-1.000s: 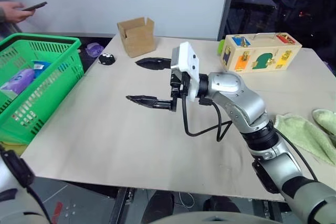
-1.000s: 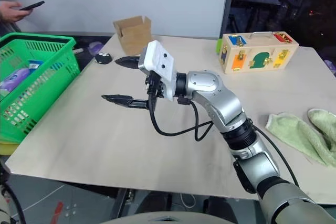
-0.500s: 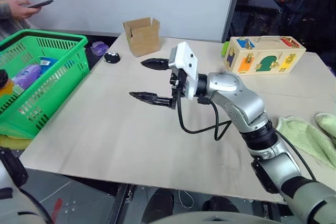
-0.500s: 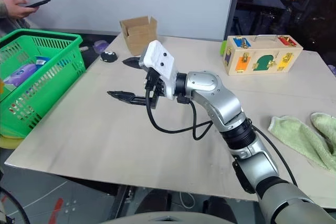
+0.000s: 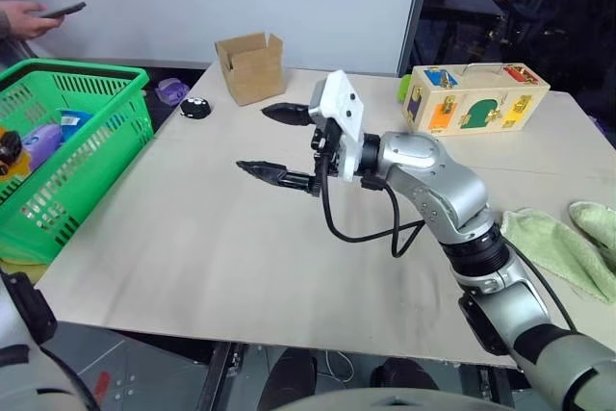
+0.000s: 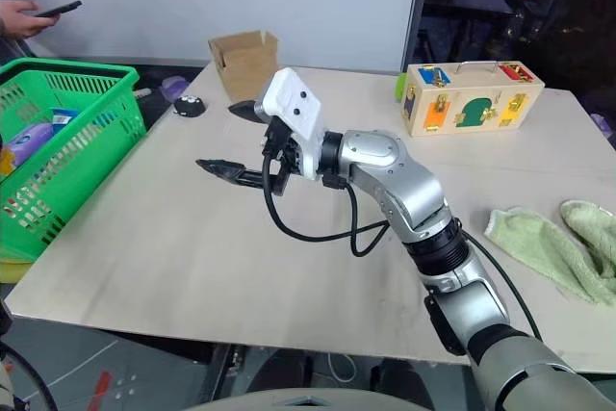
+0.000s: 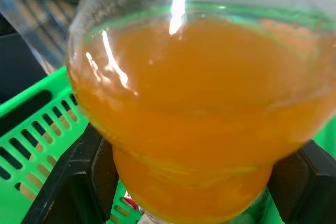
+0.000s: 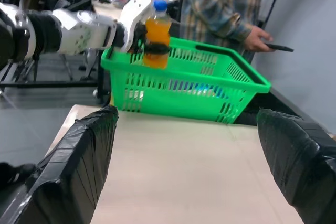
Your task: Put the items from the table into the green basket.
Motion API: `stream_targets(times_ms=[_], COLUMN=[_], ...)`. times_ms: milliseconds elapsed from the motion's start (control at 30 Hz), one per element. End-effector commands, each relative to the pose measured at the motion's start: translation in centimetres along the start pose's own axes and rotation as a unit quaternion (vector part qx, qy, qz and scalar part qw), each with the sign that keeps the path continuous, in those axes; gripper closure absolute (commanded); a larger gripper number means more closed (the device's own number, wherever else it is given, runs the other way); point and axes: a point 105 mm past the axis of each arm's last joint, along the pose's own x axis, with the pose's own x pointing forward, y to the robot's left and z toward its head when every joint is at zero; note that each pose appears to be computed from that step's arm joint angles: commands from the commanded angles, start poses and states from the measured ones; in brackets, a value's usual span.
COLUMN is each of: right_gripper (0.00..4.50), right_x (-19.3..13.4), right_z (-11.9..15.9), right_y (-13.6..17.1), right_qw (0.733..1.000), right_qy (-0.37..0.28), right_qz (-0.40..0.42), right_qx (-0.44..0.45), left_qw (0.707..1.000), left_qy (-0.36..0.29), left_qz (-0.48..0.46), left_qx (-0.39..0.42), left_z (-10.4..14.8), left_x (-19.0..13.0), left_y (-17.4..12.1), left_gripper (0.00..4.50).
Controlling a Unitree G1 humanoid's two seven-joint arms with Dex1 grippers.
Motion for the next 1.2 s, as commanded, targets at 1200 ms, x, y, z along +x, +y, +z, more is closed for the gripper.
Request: stream_targets(times_ms=[1200], right_gripper=[0.00], right_x=[-15.9], right_z=[-5.5], right_y=[-2.4], right_qw=[0.963], right_qy=[0.176], right_qz=[-0.203], right_qx=[-0.025], left_qw=[0.828], left_qy=[-0.120], left_qz=[-0.537], left_qx=[-0.103], left_z=[4.2], left_x=[-16.3], left_y=[-27.1], left_gripper=[0.05])
